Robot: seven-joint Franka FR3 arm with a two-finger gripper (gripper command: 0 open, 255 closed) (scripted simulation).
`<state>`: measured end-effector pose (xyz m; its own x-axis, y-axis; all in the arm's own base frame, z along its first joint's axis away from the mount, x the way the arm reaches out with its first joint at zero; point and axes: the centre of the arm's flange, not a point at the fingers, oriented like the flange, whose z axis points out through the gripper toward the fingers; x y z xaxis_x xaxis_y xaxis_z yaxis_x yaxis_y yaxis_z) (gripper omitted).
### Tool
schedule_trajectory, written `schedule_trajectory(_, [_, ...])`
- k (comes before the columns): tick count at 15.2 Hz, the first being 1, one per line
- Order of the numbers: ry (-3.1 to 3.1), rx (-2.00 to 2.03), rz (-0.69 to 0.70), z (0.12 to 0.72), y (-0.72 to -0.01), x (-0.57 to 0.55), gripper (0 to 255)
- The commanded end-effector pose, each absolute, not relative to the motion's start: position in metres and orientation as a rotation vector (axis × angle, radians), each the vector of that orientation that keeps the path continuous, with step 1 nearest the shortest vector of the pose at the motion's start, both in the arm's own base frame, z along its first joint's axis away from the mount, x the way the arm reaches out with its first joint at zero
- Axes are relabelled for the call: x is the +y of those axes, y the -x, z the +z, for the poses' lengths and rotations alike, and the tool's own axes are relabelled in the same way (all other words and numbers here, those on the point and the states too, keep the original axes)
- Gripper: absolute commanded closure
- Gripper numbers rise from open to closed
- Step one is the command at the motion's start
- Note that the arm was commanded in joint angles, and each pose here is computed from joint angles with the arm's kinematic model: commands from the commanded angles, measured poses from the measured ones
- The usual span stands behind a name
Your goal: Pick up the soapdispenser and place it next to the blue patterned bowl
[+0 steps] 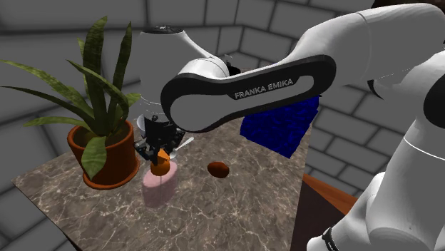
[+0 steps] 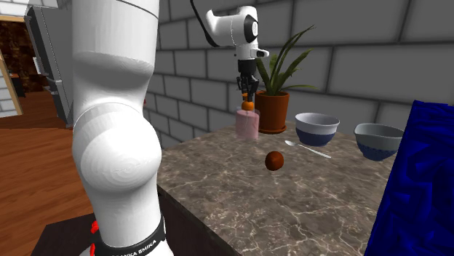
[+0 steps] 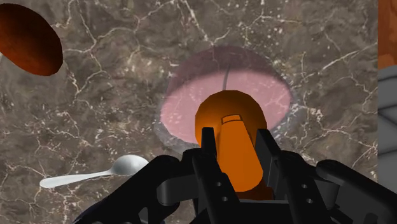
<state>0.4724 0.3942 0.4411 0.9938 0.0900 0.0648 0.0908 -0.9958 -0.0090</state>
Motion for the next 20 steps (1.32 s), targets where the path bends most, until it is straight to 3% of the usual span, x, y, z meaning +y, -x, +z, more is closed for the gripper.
schedule_trajectory(1, [3.125, -0.142, -0.101, 0.452, -0.472, 0.395, 255])
schedule_trajectory(20, [3.125, -0.142, -0.101, 0.552, -0.472, 0.395, 255])
